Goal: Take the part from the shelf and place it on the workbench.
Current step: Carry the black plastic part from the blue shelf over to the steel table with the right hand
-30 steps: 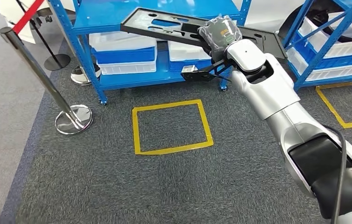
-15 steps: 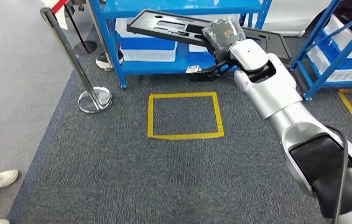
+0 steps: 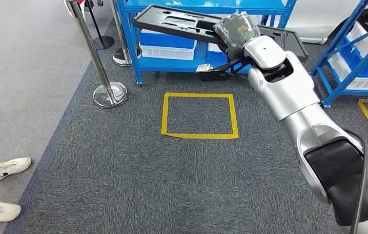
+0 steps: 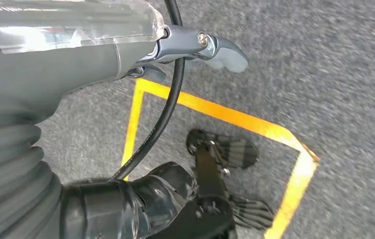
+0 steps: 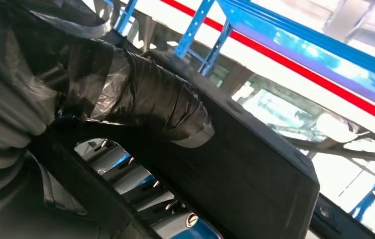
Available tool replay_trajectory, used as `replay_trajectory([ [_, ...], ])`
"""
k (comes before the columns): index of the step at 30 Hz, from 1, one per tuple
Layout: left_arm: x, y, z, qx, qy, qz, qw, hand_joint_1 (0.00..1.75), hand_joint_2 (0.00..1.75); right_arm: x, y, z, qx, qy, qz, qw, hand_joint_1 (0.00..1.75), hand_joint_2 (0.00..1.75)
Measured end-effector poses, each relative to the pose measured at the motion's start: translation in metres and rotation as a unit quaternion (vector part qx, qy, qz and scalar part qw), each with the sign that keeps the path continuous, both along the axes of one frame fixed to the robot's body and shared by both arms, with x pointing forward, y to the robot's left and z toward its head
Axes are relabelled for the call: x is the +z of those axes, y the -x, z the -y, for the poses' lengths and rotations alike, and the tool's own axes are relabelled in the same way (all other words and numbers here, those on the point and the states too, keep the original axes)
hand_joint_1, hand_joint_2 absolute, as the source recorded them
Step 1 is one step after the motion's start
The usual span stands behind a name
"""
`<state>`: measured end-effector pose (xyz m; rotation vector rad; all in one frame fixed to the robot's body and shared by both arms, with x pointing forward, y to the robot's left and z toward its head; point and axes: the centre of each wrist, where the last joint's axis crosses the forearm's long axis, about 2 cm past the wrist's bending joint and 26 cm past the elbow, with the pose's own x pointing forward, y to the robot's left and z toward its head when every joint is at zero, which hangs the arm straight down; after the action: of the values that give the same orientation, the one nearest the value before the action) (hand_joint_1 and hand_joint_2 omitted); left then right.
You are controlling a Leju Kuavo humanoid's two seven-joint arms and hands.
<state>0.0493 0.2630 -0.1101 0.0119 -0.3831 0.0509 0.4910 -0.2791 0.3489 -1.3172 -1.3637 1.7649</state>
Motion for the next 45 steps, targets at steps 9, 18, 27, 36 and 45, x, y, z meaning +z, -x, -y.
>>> replay_trajectory([
  [9,0.0001,-0.0001,0.0015,-0.002,-0.001,0.001,1.000,0.00,1.75,0.0033,-0.0010,0.0034,-0.005,0.006,0.003,1.000,1.75,1.75],
  [18,-0.0001,0.0025,0.0029,-0.002,0.000,-0.002,1.000,0.00,1.75,0.0047,-0.0014,0.0034,-0.006,0.005,0.004,1.000,1.75,1.75],
  [27,0.0000,0.0009,0.0023,-0.002,-0.001,0.000,1.000,0.00,1.75,0.0066,-0.0016,0.0033,-0.006,0.005,0.006,1.000,1.75,1.75],
  [36,0.0003,-0.0001,0.0044,-0.005,0.006,0.002,1.000,0.00,1.75,0.0001,-0.0016,0.0093,-0.014,0.009,-0.005,1.000,1.75,1.75],
  [45,-0.0002,0.0045,0.0061,-0.004,0.008,-0.003,1.000,0.00,1.75,0.0064,-0.0027,0.0087,-0.008,0.011,-0.006,1.000,1.75,1.75],
])
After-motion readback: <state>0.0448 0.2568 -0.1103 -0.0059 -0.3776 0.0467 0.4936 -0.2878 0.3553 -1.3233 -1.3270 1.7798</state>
